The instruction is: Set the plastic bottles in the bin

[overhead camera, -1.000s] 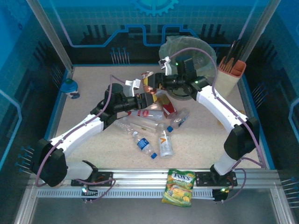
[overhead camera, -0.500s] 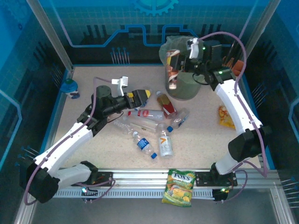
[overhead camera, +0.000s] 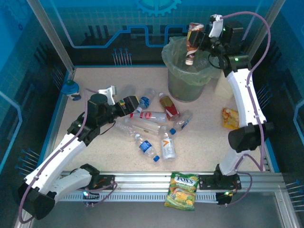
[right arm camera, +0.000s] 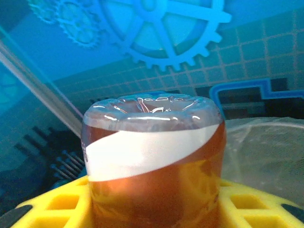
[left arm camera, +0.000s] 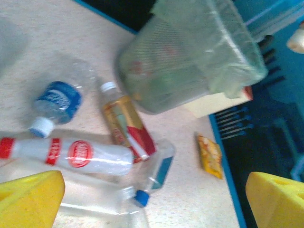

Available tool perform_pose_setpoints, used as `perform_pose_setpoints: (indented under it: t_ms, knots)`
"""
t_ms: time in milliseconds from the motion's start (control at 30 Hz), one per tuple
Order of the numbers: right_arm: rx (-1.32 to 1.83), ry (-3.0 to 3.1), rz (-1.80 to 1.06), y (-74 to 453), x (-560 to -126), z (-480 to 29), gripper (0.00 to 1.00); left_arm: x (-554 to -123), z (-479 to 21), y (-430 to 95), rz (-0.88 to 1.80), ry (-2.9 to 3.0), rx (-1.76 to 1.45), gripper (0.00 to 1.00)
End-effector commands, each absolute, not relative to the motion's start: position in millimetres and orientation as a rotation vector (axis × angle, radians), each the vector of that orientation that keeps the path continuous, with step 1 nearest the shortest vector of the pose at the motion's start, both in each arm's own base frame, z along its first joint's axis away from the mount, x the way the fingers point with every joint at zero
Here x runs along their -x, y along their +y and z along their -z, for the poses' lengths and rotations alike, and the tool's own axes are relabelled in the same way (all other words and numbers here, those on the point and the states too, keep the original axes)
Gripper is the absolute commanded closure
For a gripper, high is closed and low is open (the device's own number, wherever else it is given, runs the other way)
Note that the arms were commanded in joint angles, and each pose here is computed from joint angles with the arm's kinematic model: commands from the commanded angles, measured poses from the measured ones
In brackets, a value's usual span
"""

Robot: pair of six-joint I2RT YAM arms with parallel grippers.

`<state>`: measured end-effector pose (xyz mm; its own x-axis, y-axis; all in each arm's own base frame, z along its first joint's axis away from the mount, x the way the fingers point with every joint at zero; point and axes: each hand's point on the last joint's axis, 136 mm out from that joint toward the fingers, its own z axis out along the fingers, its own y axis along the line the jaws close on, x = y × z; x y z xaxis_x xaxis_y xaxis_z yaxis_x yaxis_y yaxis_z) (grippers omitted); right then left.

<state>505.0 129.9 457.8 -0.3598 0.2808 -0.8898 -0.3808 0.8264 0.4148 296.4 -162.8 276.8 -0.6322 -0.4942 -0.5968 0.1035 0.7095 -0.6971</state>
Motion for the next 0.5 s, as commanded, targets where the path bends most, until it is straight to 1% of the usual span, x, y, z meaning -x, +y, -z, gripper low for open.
perform_pose_setpoints:
  t_ms: [0,100,233,333,467]
  knots:
    - [0.03,1.881,-0.533,110.2,-526.6,-439.2,0.59,-288.2,-249.7,-124.0,0.691,2.176,0.452,0.01]
    - [0.019,1.925,-0.441,105.2,-542.4,-419.6,0.59,-279.7,-228.9,-99.4,0.56,2.265,0.569,0.02]
    - [0.008,1.995,-0.366,102.3,-563.7,-387.3,0.6,-273.5,-214.1,-83.4,0.478,2.343,0.621,0.01]
    - [0.024,2.06,-0.316,103.8,-579.9,-358.1,0.6,-275.8,-212.3,-79.6,0.467,2.348,0.628,0.02]
    - [0.062,2.155,-0.322,113.9,-592.5,-318.8,0.6,-282.0,-210.2,-79.6,0.47,2.352,0.635,0.02]
